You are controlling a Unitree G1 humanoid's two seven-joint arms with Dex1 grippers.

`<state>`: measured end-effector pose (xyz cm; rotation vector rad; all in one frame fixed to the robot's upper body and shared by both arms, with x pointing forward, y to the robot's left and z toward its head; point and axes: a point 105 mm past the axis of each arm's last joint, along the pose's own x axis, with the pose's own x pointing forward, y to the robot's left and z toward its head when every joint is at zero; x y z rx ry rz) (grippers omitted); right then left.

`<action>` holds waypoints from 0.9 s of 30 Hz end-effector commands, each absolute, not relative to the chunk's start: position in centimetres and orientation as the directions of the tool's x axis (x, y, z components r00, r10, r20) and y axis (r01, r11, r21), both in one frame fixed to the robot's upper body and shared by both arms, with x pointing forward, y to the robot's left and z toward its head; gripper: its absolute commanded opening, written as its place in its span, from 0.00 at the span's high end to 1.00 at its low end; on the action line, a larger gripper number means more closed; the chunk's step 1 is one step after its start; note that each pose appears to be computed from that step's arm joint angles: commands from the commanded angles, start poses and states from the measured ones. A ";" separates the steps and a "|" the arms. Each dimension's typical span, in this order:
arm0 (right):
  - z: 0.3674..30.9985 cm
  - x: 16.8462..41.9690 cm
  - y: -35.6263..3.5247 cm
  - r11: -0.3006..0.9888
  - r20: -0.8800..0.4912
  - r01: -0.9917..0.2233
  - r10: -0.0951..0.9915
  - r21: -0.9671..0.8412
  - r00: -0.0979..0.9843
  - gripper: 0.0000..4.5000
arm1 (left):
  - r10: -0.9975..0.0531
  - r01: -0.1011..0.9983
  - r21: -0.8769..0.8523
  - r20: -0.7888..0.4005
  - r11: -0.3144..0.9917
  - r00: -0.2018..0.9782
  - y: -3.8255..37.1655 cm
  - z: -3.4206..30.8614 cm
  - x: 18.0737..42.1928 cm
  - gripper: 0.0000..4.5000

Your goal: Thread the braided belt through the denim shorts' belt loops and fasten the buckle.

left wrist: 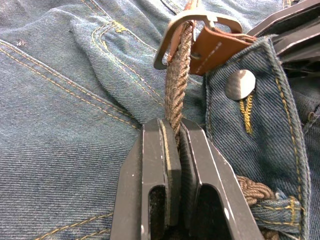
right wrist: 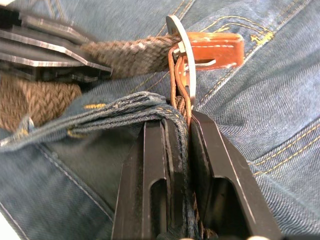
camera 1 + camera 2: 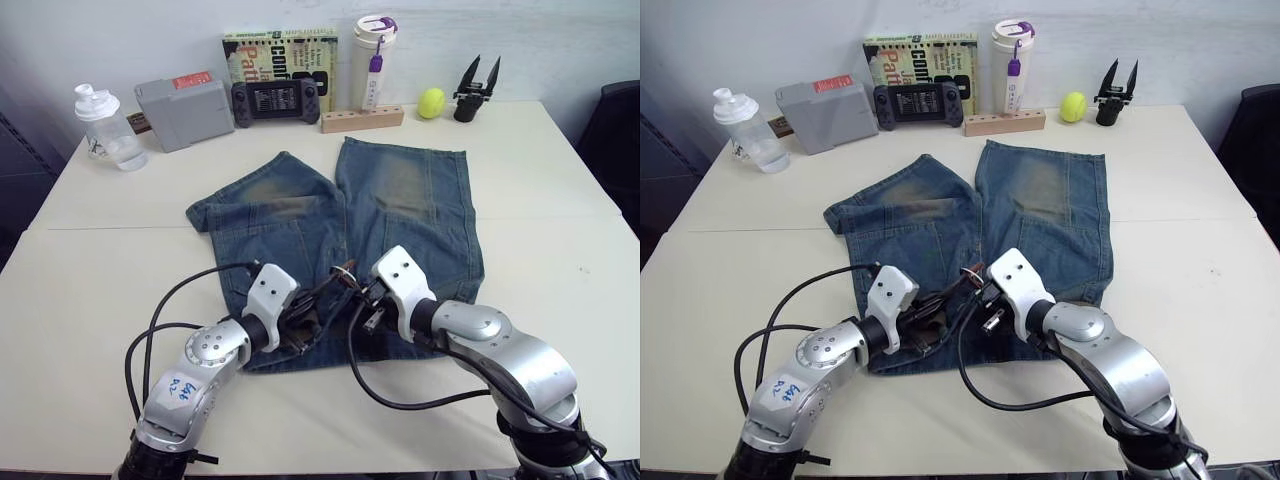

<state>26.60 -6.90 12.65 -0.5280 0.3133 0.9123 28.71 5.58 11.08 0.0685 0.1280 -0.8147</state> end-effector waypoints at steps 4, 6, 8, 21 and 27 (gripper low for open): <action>16.8 25.0 -8.1 0.433 -0.376 -0.870 0.785 -0.236 0.492 0.23 | -0.745 0.750 0.038 -0.087 0.661 0.661 4.7 12.1 28.7 1.00; 19.3 25.2 -8.7 0.396 -0.323 -0.881 0.824 -0.260 0.466 0.03 | -0.747 0.751 0.040 -0.084 0.659 0.660 4.7 12.1 28.7 1.00; 21.1 26.3 -9.1 0.385 -0.276 -0.858 0.831 -0.341 0.483 0.01 | -0.749 0.753 0.049 -0.084 0.656 0.658 4.6 12.1 28.7 1.00; 19.2 30.8 -8.9 0.018 -0.365 -0.592 0.771 -0.806 0.521 0.01 | -0.735 0.728 0.293 -0.109 0.620 0.669 4.9 11.9 28.9 1.00; 18.8 31.1 -9.0 -0.016 -0.379 -0.579 0.770 -0.815 0.513 0.31 | -0.728 0.721 0.302 -0.111 0.624 0.677 5.0 11.7 28.8 1.00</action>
